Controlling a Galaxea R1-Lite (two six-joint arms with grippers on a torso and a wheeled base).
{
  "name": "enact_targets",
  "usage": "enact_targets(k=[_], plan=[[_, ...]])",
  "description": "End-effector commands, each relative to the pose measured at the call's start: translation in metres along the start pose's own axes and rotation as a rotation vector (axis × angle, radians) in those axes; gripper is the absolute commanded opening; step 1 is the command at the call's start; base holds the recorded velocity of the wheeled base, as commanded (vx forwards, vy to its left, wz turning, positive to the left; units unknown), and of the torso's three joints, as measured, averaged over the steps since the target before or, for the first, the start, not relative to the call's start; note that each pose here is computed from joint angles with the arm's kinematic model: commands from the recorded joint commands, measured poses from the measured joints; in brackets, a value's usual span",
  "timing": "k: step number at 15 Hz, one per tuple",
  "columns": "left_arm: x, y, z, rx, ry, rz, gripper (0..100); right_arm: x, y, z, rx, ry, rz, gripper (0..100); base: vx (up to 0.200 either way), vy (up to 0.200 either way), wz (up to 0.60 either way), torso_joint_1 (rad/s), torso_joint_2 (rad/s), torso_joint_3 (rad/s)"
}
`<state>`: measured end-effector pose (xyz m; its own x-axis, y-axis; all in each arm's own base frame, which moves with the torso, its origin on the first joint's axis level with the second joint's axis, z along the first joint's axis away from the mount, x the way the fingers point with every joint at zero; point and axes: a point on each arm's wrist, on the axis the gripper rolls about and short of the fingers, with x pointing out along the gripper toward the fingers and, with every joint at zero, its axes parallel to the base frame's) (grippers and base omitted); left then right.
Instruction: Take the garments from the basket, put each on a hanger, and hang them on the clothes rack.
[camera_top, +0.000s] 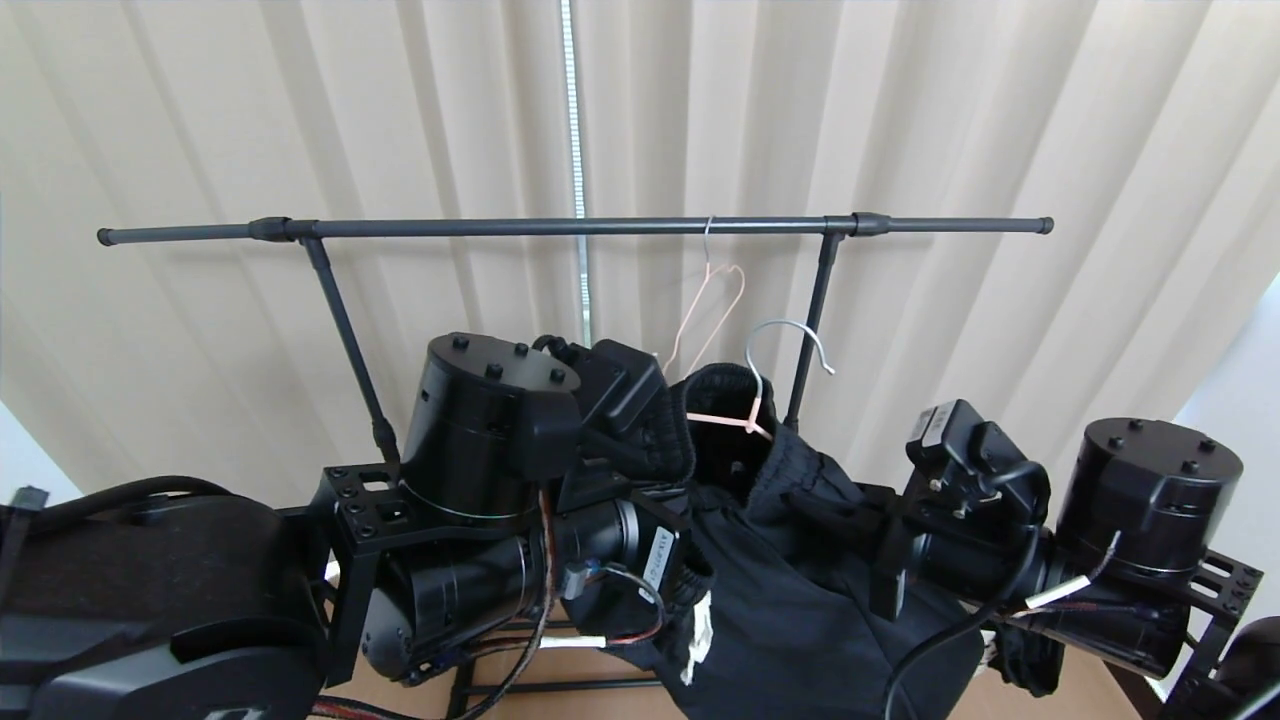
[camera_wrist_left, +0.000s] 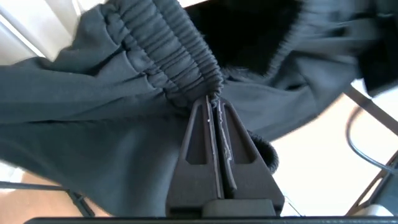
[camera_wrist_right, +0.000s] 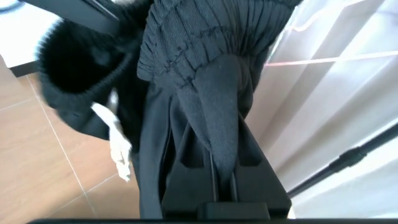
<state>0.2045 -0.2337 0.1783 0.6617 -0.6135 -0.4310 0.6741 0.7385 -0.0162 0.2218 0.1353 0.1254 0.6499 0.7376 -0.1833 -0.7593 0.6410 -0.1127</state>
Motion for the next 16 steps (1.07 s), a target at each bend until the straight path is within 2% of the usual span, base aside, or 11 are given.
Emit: enact_targets(k=[1,4,5,9,11,15,16], plan=[[0.007,0.000,-0.003,0.001,0.018,0.005,0,-0.011,0.006,0.009,-0.014,-0.035,0.010,0,0.000,0.000,0.00,0.000,0.00,0.000],[0.017,0.000,-0.002,-0.005,0.000,0.006,0,-0.016,0.012,0.014,-0.024,-0.058,0.040,0,0.000,0.000,0.00,0.000,0.00,0.000],[0.021,0.000,-0.002,-0.006,-0.007,0.009,100,-0.017,0.012,0.013,-0.024,-0.058,0.041,0,0.000,0.000,0.00,0.000,0.00,0.000],[0.024,0.000,-0.001,-0.005,-0.015,0.015,100,-0.017,0.017,0.012,-0.026,-0.055,0.071,0,0.000,0.000,0.00,0.000,0.00,0.000],[0.006,0.001,0.005,-0.007,-0.048,0.012,100,-0.016,0.016,0.012,-0.023,-0.056,0.082,0,0.000,0.000,0.00,0.000,0.00,0.000],[-0.029,0.005,0.000,-0.004,-0.075,0.009,100,-0.018,0.003,0.008,-0.003,-0.056,0.107,0,0.000,0.000,0.00,0.000,0.00,0.000],[-0.041,0.006,-0.001,0.004,-0.087,0.004,100,-0.016,0.000,0.007,0.052,-0.052,0.126,0,0.000,0.000,0.00,0.000,0.00,0.000]])
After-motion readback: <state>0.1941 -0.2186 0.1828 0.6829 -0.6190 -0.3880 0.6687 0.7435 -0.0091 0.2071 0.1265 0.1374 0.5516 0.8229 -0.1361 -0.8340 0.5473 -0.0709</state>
